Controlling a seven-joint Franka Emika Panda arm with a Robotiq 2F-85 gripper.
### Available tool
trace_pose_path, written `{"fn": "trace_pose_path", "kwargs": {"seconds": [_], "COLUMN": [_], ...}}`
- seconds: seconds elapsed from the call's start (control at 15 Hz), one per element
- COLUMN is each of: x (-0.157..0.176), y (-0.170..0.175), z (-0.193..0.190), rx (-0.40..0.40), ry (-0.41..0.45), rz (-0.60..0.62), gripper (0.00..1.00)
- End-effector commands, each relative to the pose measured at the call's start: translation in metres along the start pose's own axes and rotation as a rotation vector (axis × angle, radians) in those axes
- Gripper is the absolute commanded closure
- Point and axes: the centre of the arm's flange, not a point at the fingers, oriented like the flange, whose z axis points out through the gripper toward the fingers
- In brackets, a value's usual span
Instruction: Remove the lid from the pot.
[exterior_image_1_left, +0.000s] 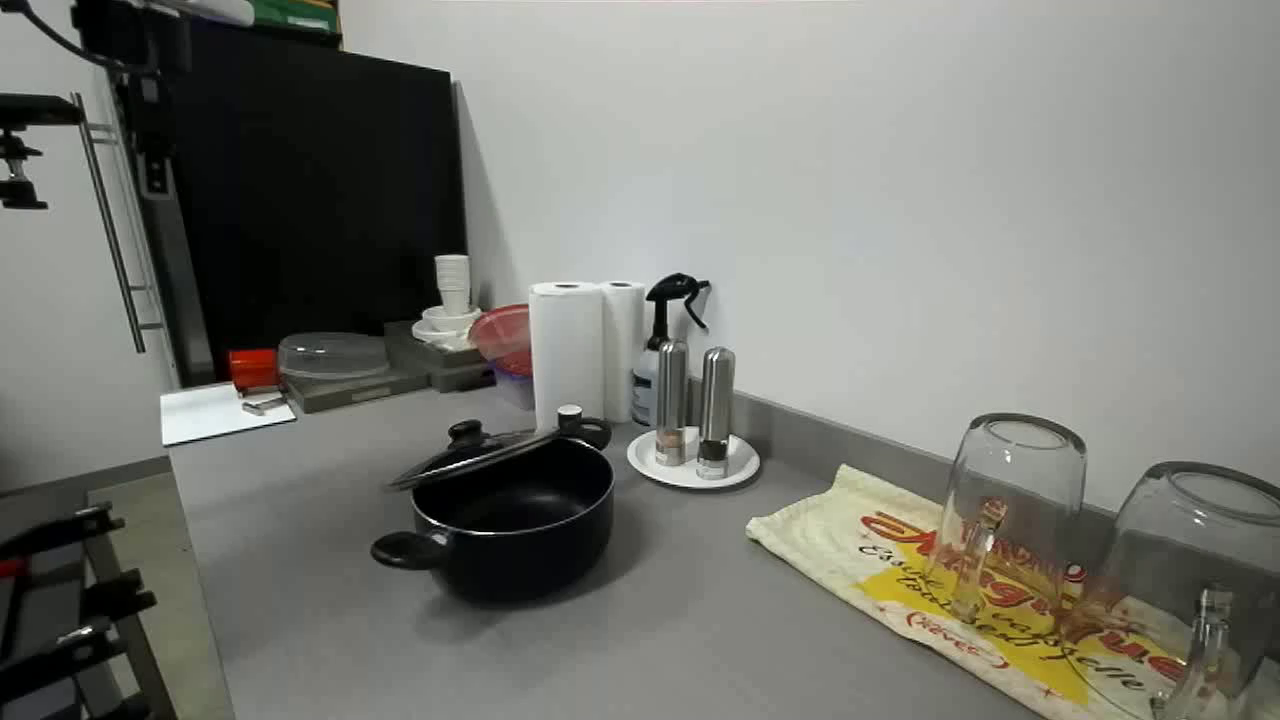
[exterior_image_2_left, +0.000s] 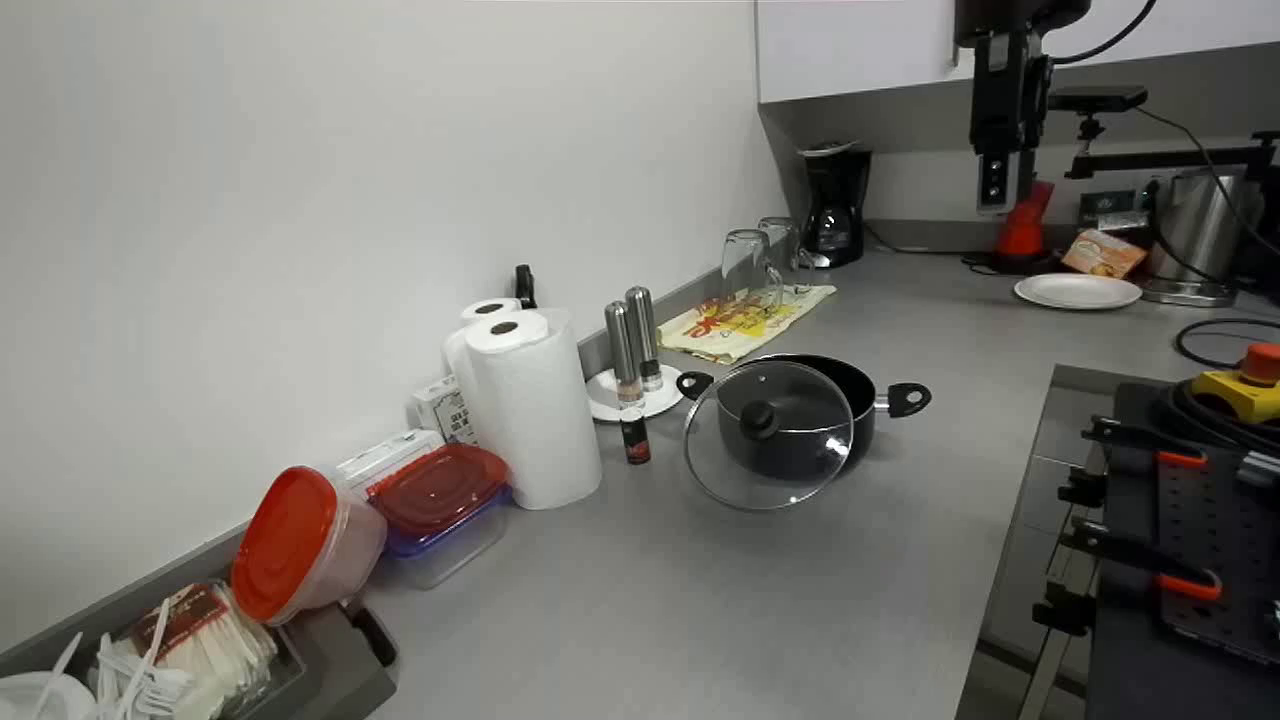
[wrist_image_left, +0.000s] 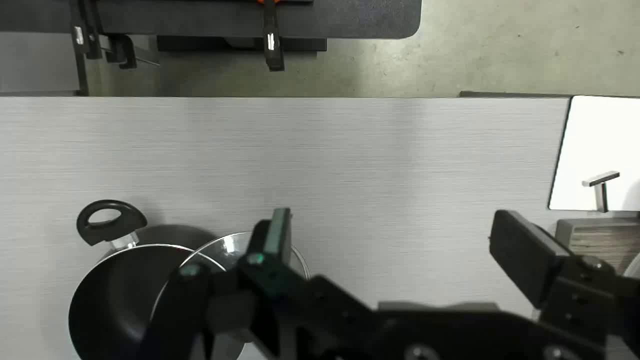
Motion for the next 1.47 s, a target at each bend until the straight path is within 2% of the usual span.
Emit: {"fn": "trace_pose_path", "kwargs": {"seconds": [0.0, 0.4, 0.6, 0.87, 1.07, 1.27, 1.4], "x": [0.0, 0.0, 0.019, 0.065, 0.115, 0.163, 0.19], "y": [0.0, 0.0, -0.004, -0.022, -0.052, -0.074, -0.076], "z": [0.0, 0.0, -0.025, -0.084, -0.102, -0.072, -0.031], "rx": [0.0, 0.0, -0.07, -0.275, -0.444, -0.606, -0.65], "ry": [0.0, 0.0, 0.078, 0.203, 0.263, 0.264, 0.222], "rz": [0.0, 0.0, 0.007, -0.026, -0.075, -0.149, -0.18], "gripper": [0.0, 0.0, 0.0, 0.0, 0.0, 0.0, 0.0]}}
